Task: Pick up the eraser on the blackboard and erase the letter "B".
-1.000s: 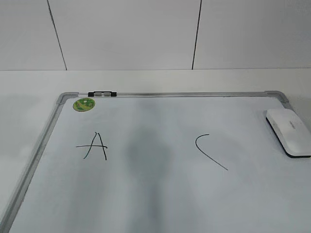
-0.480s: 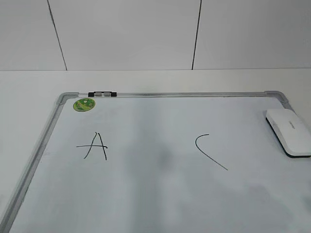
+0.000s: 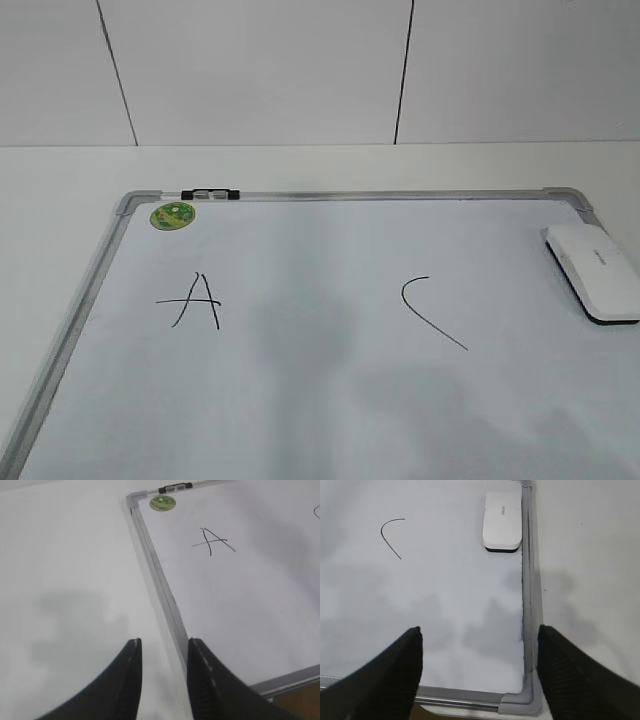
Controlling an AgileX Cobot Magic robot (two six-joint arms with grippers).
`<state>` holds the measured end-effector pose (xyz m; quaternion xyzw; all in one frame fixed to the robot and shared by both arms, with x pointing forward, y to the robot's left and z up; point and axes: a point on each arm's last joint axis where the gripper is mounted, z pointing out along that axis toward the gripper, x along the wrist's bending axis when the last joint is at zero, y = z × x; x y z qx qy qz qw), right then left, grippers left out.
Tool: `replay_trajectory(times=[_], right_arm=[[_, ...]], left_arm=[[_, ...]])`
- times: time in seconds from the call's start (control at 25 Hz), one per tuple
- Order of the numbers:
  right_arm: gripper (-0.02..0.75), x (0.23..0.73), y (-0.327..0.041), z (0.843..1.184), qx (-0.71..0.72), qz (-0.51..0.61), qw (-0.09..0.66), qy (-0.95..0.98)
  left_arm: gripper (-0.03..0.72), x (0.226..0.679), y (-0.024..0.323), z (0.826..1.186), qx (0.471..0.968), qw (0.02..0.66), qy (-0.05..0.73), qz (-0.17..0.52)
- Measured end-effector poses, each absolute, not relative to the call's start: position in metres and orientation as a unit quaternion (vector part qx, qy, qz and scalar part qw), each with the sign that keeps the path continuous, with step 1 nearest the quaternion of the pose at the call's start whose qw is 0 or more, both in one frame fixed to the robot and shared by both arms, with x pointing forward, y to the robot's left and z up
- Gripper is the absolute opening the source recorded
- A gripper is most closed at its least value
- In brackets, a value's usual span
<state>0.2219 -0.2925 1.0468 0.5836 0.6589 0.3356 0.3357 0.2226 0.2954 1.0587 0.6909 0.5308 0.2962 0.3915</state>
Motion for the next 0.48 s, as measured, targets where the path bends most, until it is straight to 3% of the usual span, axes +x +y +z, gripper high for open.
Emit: replay_trajectory(times=[0.48], right_arm=[[0.551,0.2271,-0.2924,1.0435,0.580,0.343,0.342,0.655]], left_arm=[[0.235,0.2294,0.2945,1.0549,0.683,0.402,0.528,0.305]])
